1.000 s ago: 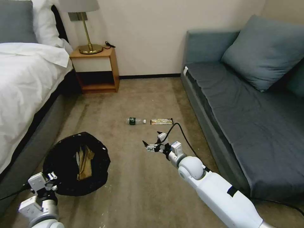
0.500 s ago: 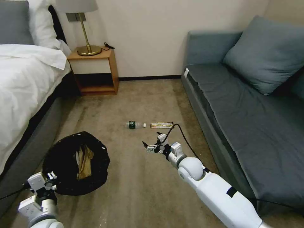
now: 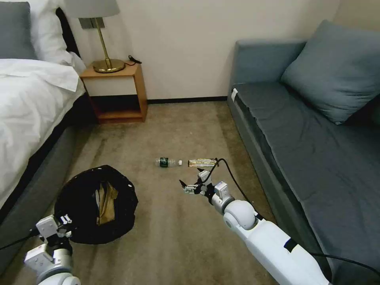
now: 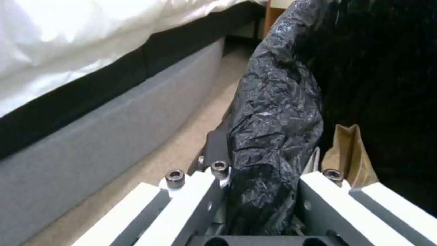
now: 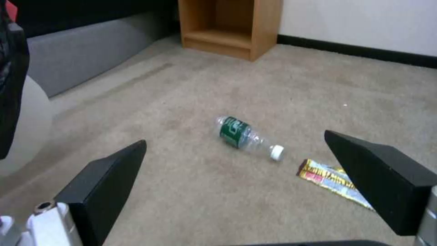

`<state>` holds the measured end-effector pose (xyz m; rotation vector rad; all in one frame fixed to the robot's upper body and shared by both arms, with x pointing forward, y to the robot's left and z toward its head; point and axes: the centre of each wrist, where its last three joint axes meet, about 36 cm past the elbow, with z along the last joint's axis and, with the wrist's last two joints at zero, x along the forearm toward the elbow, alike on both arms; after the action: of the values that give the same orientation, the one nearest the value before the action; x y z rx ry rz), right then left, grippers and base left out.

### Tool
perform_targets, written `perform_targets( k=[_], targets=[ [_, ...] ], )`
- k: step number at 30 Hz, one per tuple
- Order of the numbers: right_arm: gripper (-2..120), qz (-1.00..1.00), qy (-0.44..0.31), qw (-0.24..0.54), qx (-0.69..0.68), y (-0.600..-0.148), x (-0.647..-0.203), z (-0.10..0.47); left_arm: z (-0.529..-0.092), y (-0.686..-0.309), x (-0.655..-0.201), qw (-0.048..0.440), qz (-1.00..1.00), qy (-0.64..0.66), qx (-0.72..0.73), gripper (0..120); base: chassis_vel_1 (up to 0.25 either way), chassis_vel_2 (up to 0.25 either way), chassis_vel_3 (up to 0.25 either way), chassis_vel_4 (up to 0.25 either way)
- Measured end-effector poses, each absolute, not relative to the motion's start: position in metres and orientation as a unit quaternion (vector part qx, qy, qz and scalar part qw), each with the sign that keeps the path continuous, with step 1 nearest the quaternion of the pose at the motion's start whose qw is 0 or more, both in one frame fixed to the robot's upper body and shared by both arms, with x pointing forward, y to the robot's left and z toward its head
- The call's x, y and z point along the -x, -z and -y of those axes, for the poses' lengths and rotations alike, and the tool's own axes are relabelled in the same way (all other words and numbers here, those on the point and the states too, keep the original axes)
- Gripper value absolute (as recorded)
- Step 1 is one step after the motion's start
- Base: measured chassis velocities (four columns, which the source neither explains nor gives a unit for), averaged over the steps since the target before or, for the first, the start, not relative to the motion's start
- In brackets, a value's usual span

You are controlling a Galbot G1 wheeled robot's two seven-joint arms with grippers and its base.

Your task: Pick up the trash bin, then pick up the garbage on the floor and place it into the trash bin.

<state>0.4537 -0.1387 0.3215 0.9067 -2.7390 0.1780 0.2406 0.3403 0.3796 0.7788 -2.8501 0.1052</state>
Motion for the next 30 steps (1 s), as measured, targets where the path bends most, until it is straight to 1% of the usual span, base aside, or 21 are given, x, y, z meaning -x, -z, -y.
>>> perform_targets(
  k=[20, 30],
  targets=[
    [100, 0.938, -0.078, 0.128, -0.312, -0.3151, -0.4530, 0.1416, -0.3423, -0.3757, -0.2406, 0.096, 0.958, -0.036, -0.267, 4, -0.098, 0.096, 0.101, -0.097],
    [100, 0.937, -0.083, 0.127, -0.314, -0.3150, -0.4539, 0.1425, -0.3431, -0.3759, -0.2409, 0.095, 0.958, -0.033, -0.269, 4, -0.115, 0.133, 0.103, -0.118]
  ],
)
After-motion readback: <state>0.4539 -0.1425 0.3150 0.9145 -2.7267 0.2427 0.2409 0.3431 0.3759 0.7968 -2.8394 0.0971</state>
